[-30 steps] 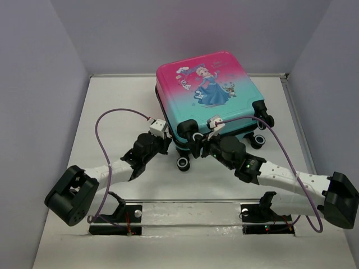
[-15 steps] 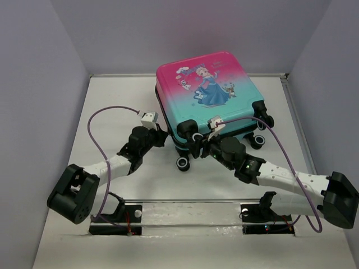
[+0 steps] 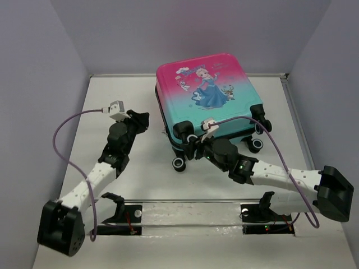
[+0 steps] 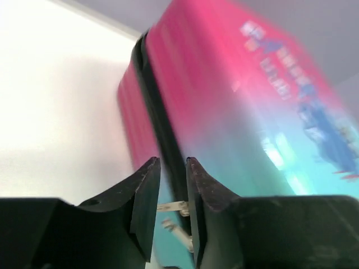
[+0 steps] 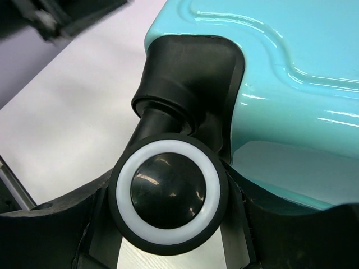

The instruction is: Pack the luggage

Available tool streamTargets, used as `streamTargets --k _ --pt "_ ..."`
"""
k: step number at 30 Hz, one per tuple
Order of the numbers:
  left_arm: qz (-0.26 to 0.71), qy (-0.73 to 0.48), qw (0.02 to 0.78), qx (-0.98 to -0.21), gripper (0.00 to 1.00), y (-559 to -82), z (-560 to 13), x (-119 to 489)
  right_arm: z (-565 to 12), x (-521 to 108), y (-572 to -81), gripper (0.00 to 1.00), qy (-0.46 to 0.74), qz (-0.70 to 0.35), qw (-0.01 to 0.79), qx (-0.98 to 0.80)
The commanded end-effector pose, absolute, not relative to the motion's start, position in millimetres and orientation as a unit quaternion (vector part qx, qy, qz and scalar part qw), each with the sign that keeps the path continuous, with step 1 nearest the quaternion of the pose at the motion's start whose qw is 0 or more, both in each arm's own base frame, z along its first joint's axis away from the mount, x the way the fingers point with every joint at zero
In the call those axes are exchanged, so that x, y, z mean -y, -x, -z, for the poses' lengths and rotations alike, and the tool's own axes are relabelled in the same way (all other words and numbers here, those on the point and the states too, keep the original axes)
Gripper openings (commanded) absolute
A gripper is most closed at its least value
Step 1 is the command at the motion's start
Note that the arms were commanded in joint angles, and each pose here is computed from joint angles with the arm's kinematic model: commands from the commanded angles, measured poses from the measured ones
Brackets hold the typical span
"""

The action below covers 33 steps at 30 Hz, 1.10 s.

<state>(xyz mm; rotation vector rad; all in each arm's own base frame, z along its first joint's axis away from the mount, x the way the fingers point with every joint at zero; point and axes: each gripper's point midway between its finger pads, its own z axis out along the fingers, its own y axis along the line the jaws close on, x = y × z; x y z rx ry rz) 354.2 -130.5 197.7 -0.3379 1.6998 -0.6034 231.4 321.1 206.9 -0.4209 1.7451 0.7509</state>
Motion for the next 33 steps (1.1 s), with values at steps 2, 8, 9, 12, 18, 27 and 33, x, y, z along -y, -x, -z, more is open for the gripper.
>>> streamTargets --k 2,8,9,12,18,27,33 --pt "0.306 0.160 0.681 -0.645 0.56 -311 -296 110 -219 -375 -202 0.07 0.235 -0.357 0.541 -0.724" --pt "0.310 0.128 0.708 -0.622 0.99 -269 -353 98 -244 -422 -195 0.51 0.258 -0.372 0.537 -0.712" --pt "0.305 0.126 0.709 -0.624 0.99 -260 -356 94 -243 -421 -198 0.63 0.256 -0.361 0.535 -0.720" --pt "0.294 0.110 0.718 -0.621 0.99 -241 -374 86 -265 -408 -204 1.00 0.238 -0.343 0.553 -0.721" --pt "0.299 0.073 0.720 -0.622 0.99 -216 -391 87 -329 -337 -202 1.00 0.192 -0.319 0.612 -0.698" --pt "0.311 0.029 0.720 -0.620 0.99 -203 -390 96 -375 -189 -193 1.00 0.045 -0.288 0.709 -0.642" --pt "0.310 0.026 0.711 -0.631 0.99 -212 -376 101 -358 -186 -197 1.00 0.035 -0.271 0.705 -0.654"
